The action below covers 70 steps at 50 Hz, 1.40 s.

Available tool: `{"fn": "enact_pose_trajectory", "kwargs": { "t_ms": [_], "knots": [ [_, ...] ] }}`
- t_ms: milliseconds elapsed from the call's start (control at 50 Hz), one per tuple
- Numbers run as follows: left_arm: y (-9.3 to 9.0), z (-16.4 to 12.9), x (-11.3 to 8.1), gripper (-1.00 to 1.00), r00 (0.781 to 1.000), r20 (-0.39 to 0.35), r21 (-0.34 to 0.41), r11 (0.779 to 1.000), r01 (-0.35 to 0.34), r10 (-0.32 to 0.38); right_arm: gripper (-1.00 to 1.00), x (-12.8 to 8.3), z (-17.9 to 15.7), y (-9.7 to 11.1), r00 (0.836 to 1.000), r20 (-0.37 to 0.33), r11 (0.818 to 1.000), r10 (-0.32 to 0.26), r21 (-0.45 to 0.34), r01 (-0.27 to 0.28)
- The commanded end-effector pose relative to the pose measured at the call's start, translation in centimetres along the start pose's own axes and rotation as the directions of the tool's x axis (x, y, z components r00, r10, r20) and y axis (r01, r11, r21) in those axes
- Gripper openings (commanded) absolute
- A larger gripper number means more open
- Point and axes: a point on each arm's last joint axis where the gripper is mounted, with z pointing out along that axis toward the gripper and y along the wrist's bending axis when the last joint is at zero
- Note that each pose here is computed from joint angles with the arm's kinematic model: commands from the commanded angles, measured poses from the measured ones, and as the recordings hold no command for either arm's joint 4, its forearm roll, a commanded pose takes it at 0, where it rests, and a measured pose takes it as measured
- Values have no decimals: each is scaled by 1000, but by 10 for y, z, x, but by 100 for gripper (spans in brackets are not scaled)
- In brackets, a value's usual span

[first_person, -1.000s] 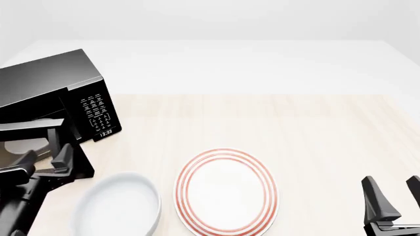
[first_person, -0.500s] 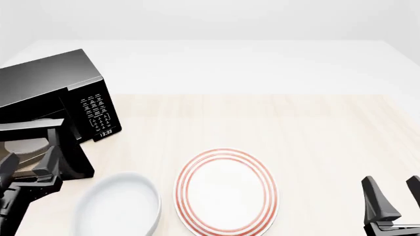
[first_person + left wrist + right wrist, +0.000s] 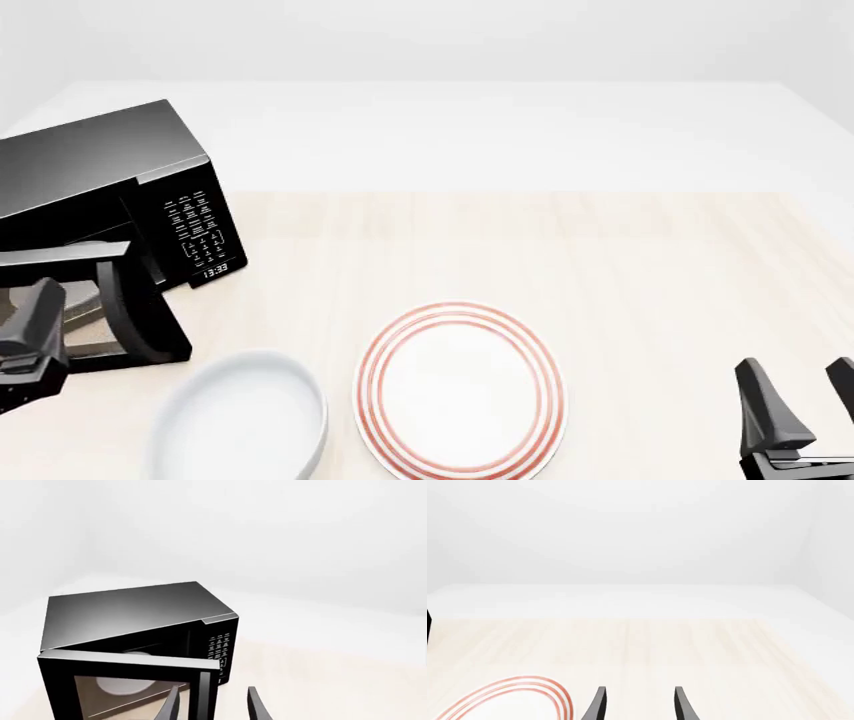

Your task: Open the microwave.

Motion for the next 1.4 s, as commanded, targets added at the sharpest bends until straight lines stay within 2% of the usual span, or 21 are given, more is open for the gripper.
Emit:
{"fn": "enact_pose_trajectory", "kwargs": {
  "t_ms": [20, 140, 160, 180, 200, 440, 580, 720, 820, 840, 880, 920, 1040, 1060, 1160, 1200, 1220, 1240, 1300, 1340, 1400],
  "knots": [
    [-3, -19, -31, 100, 999, 40, 7, 1000, 2, -3, 100, 0, 0, 0, 1000, 0, 1000, 0, 0, 0],
    [-5, -22, -46, 100, 998, 57, 14, 1000, -13, 12, 100, 0, 0, 0, 1000, 0, 1000, 0, 0, 0],
    [-6, -25, -53, 100, 998, 65, 20, 1000, -14, 12, 100, 0, 0, 0, 1000, 0, 1000, 0, 0, 0],
    [-5, -27, -43, 100, 997, 74, 24, 1000, -18, 16, 100, 0, 0, 0, 1000, 0, 1000, 0, 0, 0],
    [-5, -28, -42, 100, 997, 78, 23, 1000, -19, 17, 100, 0, 0, 0, 1000, 0, 1000, 0, 0, 0],
    [-8, -20, -67, 100, 996, 88, 35, 999, -24, 21, 100, 0, 0, 0, 1000, 0, 1000, 0, 0, 0],
    [-10, -9, -69, 100, 996, 84, 62, 997, -39, 34, 100, 0, 0, 0, 1000, 0, 1000, 0, 0, 0],
    [-12, -7, -81, 100, 996, 82, 65, 997, -52, 47, 100, 0, 0, 0, 1000, 0, 1000, 0, 0, 0],
    [-14, -3, -87, 100, 995, 76, 83, 994, -76, 70, 100, 0, 0, 0, 1000, 0, 1000, 0, 0, 0],
    [-15, -2, -94, 100, 993, 80, 81, 992, -93, 87, 100, 0, 0, 0, 1000, 0, 1000, 0, 0, 0],
    [-15, -1, -90, 100, 994, 74, 81, 993, -82, 76, 100, 0, 0, 0, 1000, 0, 1000, 0, 0, 0],
    [-15, -2, -97, 100, 992, 80, 78, 992, -104, 97, 100, 0, 0, 0, 1000, 0, 1000, 0, 0, 0],
    [-16, 4, -108, 100, 992, 58, 74, 990, -118, 114, 100, 0, 0, 0, 1000, 0, 1000, 0, 0, 0],
    [-16, 5, -111, 100, 994, 46, 68, 992, -102, 99, 100, 0, 0, 0, 1000, 0, 1000, 0, 0, 0],
    [-16, 6, -114, 100, 994, 36, 66, 992, -108, 105, 100, 0, 0, 0, 1000, 0, 1000, 0, 0, 0],
    [-17, 11, -119, 100, 996, 15, 70, 994, -86, 85, 100, 0, 0, 0, 1000, 0, 1000, 0, 0, 0],
    [-18, 9, -123, 100, 994, 23, 74, 991, -108, 106, 100, 0, 0, 0, 1000, 0, 1000, 0, 0, 0],
    [-18, 11, -121, 100, 996, 9, 73, 993, -89, 89, 100, 0, 0, 0, 1000, 0, 1000, 0, 0, 0],
    [-18, 14, -120, 100, 995, -4, 82, 992, -95, 96, 100, 0, 0, 0, 1000, 0, 1000, 0, 0, 0],
    [-22, 17, -127, 100, 993, -19, 108, 987, -116, 119, 100, 0, 0, 0, 1000, 0, 1000, 0, 0, 0],
    [-22, 18, -126, 100, 990, -21, 117, 984, -133, 136, 100, 0, 0, 0, 1000, 0, 1000, 0, 0, 0]
  ]
}}
